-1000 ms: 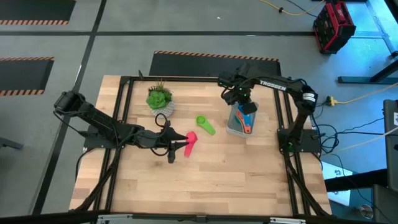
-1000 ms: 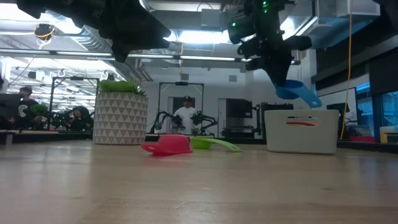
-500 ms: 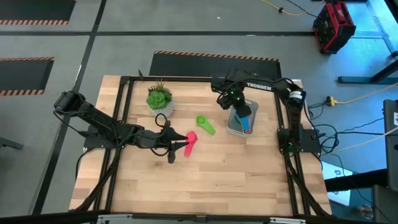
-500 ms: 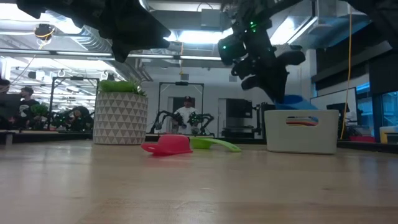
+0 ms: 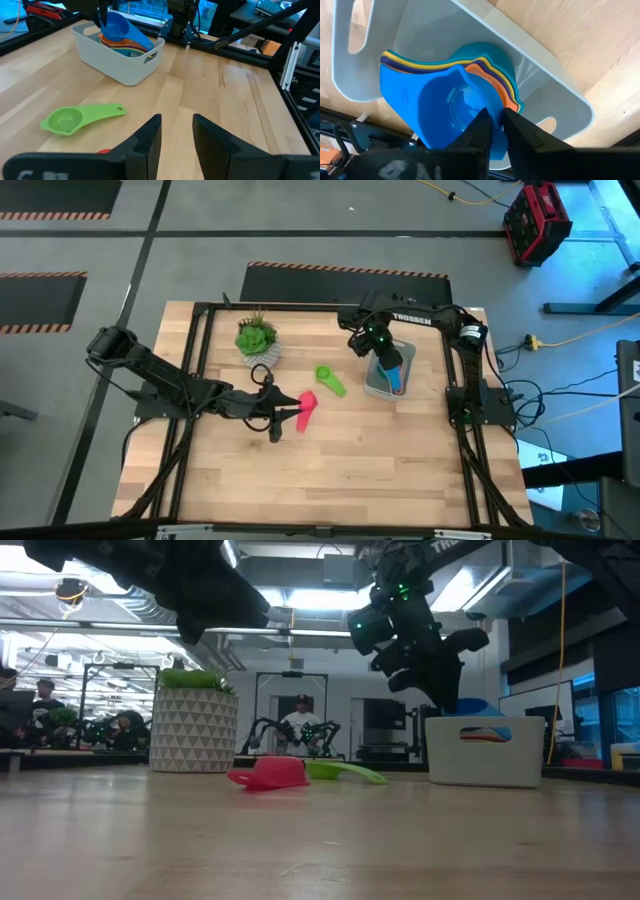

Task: Nest measuring cups in basket
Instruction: Stack the blue measuring cup on top of the orange measuring cup in the gray bin

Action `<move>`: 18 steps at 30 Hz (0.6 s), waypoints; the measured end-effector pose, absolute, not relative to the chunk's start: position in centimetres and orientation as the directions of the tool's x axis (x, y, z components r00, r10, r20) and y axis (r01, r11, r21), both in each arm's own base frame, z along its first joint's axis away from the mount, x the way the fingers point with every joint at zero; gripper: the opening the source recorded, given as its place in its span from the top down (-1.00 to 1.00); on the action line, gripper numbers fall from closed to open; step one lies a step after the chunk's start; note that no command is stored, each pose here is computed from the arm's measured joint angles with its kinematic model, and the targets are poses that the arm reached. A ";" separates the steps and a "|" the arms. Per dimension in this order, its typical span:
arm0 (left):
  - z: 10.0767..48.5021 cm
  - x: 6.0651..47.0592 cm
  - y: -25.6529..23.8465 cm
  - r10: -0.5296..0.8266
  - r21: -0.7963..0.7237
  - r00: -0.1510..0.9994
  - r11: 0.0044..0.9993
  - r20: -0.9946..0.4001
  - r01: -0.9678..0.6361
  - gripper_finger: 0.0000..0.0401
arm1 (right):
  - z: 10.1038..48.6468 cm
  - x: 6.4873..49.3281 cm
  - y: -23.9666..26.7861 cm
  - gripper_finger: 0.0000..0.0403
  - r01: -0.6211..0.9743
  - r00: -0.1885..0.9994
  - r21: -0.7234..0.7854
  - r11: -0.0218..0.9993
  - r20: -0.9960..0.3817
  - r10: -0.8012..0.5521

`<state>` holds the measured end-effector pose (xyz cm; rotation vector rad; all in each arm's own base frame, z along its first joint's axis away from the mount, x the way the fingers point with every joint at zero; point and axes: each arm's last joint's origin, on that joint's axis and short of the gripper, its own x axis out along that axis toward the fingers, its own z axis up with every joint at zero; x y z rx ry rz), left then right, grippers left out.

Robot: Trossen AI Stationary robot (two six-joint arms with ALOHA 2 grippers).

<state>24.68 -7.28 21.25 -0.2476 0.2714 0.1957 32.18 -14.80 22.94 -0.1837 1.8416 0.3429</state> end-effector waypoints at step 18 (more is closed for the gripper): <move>21.3 24.7 -7.3 0.157 -0.215 0.945 0.951 -0.287 -0.223 0.48 | 22.9 32.1 -15.1 0.52 -0.291 -0.295 0.132 0.948 -0.955 0.043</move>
